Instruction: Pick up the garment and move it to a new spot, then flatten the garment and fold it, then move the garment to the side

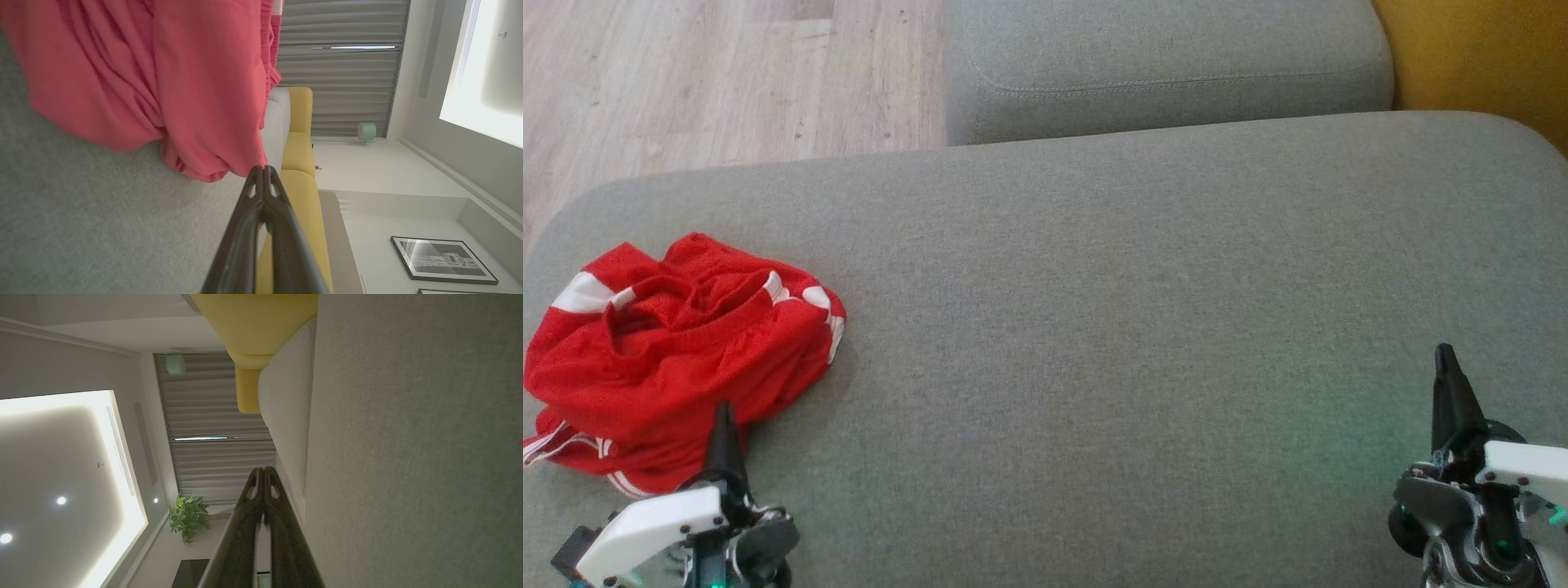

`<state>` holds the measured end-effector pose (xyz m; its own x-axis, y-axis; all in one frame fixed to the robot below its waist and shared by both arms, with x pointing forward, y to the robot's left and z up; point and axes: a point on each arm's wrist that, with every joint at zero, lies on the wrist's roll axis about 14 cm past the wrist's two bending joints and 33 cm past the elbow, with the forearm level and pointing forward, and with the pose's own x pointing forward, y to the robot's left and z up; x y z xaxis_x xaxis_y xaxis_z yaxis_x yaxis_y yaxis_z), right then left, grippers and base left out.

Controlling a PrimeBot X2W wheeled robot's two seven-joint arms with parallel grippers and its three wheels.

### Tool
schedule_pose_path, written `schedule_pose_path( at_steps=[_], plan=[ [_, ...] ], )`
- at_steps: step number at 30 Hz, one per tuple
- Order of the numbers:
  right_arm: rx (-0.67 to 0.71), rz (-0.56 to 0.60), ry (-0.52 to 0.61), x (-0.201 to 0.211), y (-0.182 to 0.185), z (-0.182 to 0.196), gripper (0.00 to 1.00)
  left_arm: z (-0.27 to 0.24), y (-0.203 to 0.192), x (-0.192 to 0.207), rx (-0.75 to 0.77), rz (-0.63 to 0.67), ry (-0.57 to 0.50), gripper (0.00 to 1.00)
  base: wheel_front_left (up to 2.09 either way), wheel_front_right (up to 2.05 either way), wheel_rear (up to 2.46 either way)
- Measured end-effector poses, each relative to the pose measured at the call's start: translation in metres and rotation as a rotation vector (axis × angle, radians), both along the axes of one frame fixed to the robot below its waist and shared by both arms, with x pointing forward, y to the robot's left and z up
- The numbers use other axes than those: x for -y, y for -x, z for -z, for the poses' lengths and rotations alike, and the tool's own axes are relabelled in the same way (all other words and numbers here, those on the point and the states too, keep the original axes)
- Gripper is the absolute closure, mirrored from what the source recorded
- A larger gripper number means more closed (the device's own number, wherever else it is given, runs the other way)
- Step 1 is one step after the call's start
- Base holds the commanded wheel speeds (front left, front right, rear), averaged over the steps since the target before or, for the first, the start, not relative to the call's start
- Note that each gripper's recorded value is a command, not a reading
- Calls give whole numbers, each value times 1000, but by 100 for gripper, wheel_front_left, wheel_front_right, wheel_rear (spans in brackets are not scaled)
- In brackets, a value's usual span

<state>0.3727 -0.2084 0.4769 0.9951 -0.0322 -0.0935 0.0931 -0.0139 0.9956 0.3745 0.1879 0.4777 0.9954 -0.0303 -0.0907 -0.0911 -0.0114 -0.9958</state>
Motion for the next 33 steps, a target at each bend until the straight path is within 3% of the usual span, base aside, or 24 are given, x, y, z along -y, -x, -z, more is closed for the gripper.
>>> schedule_pose_path(
  at_steps=[15,16,22,33],
  plan=[
    [0,0,0,0,0,0,100,0,0,0,0,0,0,100,0,0,0],
    [-2,0,0,0,0,1,0,1,0,0,-3,1,0,0,0,0,0],
    [-139,5,-14,-1,26,44,0,43,24,2,-135,1,9,0,0,0,0],
    [-116,-18,8,-12,24,37,0,39,26,8,-121,14,-33,0,0,0,0]
  ],
)
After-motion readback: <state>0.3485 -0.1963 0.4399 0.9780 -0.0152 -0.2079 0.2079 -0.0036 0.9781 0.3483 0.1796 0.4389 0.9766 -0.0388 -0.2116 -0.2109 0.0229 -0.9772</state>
